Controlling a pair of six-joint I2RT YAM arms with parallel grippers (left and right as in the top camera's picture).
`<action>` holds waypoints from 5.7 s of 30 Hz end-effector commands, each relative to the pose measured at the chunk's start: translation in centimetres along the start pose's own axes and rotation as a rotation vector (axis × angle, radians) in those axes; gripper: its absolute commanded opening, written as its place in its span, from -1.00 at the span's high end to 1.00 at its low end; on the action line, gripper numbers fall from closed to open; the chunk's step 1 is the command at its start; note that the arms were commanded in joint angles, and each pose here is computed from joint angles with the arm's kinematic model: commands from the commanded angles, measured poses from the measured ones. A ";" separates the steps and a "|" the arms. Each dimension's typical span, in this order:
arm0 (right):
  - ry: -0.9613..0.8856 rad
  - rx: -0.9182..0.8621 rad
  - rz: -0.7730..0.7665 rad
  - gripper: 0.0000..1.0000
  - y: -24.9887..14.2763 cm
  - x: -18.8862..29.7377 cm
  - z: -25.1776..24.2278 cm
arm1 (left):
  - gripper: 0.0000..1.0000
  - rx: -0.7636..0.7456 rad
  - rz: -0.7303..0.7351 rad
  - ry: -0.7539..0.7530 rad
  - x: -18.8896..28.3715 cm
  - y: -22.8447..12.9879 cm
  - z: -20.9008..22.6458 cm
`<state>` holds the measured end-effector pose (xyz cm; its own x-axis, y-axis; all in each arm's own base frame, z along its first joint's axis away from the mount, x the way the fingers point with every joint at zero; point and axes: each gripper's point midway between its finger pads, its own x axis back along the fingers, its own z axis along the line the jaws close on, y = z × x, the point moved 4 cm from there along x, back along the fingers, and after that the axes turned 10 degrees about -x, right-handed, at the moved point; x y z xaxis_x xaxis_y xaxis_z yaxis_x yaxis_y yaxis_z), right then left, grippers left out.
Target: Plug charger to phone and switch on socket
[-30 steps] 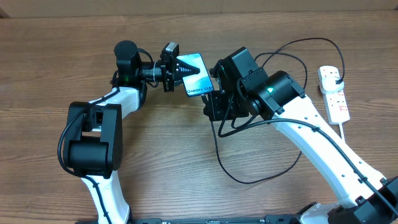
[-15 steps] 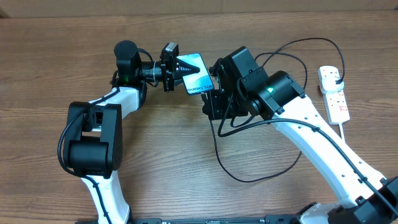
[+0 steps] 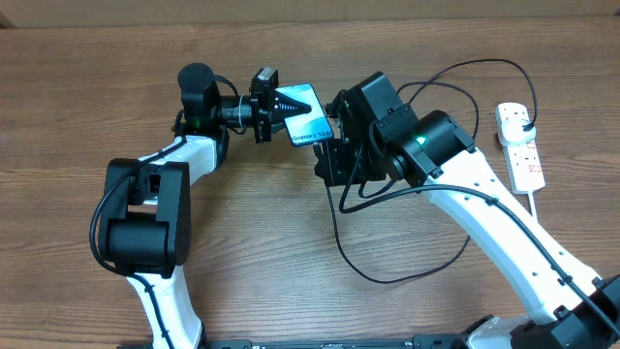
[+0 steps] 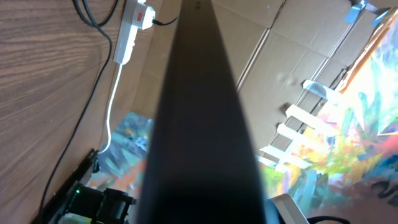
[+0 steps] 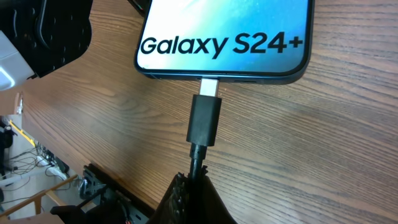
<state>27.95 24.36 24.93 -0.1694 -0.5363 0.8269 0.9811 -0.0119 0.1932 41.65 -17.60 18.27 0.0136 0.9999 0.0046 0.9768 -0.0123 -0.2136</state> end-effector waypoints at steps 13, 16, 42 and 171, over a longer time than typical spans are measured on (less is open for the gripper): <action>0.018 0.011 -0.033 0.92 0.1 0.8 0.5 | 0.92 0.005 0.055 0.008 -0.9 -1.0 -0.8; 0.018 0.009 -0.028 0.92 0.0 0.8 0.5 | 0.91 0.006 0.055 0.008 -0.9 -1.0 -0.8; 0.007 0.075 -0.060 0.92 0.5 0.9 0.4 | 0.91 -0.181 0.093 0.007 -0.9 -1.5 -0.9; -0.198 -0.044 -0.864 -1.00 -1.2 20.5 -1.5 | 0.92 -0.683 0.174 0.922 -4.7 -1.0 7.3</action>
<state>21.66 10.52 43.00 -0.8928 -0.1818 0.4122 0.4503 -0.3292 0.8300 37.50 -23.08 12.93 0.0872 0.6550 0.7506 0.9112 -0.3570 0.2058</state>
